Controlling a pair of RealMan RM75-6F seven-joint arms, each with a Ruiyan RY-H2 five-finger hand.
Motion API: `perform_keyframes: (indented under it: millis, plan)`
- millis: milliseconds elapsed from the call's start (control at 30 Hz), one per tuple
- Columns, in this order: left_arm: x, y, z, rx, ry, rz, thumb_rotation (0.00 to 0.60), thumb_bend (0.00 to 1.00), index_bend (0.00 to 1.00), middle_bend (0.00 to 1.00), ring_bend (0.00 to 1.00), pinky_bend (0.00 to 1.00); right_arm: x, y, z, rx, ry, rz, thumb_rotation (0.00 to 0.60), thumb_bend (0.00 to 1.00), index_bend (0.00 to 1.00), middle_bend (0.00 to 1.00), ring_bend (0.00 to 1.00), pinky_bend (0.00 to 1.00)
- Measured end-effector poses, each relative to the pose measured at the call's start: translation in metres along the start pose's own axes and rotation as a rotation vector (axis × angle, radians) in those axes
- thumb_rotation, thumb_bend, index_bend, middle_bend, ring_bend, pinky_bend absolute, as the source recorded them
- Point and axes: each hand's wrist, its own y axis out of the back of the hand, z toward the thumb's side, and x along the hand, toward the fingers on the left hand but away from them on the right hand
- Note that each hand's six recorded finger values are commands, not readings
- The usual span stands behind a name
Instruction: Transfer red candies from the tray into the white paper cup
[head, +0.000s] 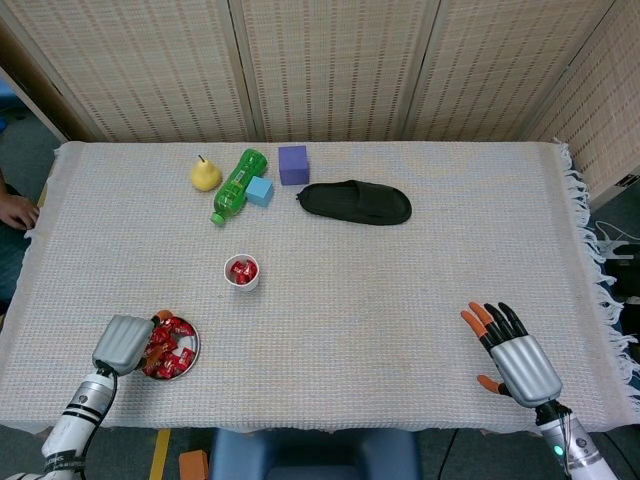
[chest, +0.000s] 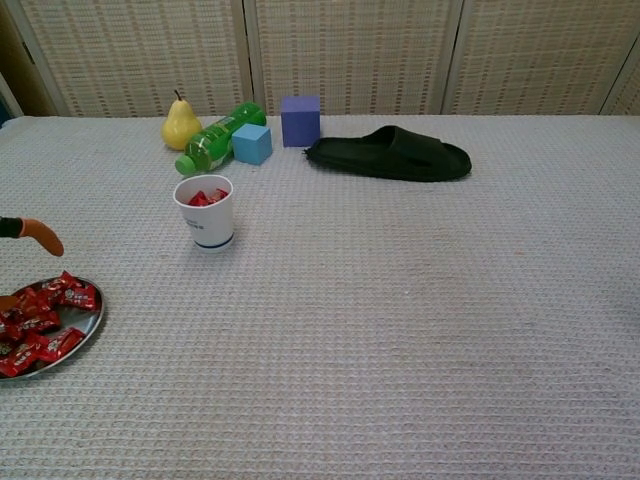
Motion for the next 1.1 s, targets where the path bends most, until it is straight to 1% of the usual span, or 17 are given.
perform_keyframes:
  millis: [167, 233, 467, 600, 900, 1100]
  plan:
    - [0.005, -0.021, -0.004, 0.042, 0.019, -0.020, 0.600, 0.36, 0.35, 0.98, 1.00, 1.00, -0.001, -0.002, -0.001, 0.002, -0.003, 0.008, 0.600, 0.00, 0.00, 0.00, 0.00, 0.00]
    - [0.007, -0.025, -0.004, 0.051, 0.020, -0.020, 0.600, 0.36, 0.35, 0.98, 1.00, 1.00, -0.001, -0.002, 0.000, 0.002, -0.003, 0.009, 0.600, 0.00, 0.00, 0.00, 0.00, 0.00]
    - [0.012, -0.031, -0.009, 0.072, 0.041, -0.026, 0.600, 0.36, 0.37, 0.98, 1.00, 1.00, 0.000, -0.001, -0.001, 0.002, -0.005, 0.006, 0.600, 0.00, 0.00, 0.00, 0.00, 0.00]
    - [0.013, -0.035, -0.011, 0.073, 0.048, -0.035, 0.600, 0.36, 0.41, 0.98, 1.00, 1.00, 0.000, -0.001, -0.001, 0.002, -0.006, 0.004, 0.600, 0.00, 0.00, 0.00, 0.00, 0.00]
    - [0.015, -0.039, -0.006, 0.069, 0.030, -0.032, 0.600, 0.36, 0.49, 0.98, 1.00, 1.00, -0.001, -0.002, -0.001, 0.005, -0.009, 0.010, 0.600, 0.00, 0.00, 0.00, 0.00, 0.00]
    - [0.018, -0.045, -0.007, 0.083, 0.030, -0.045, 0.600, 0.36, 0.52, 0.98, 1.00, 1.00, -0.001, -0.002, -0.001, 0.006, -0.011, 0.011, 0.600, 0.00, 0.00, 0.00, 0.00, 0.00]
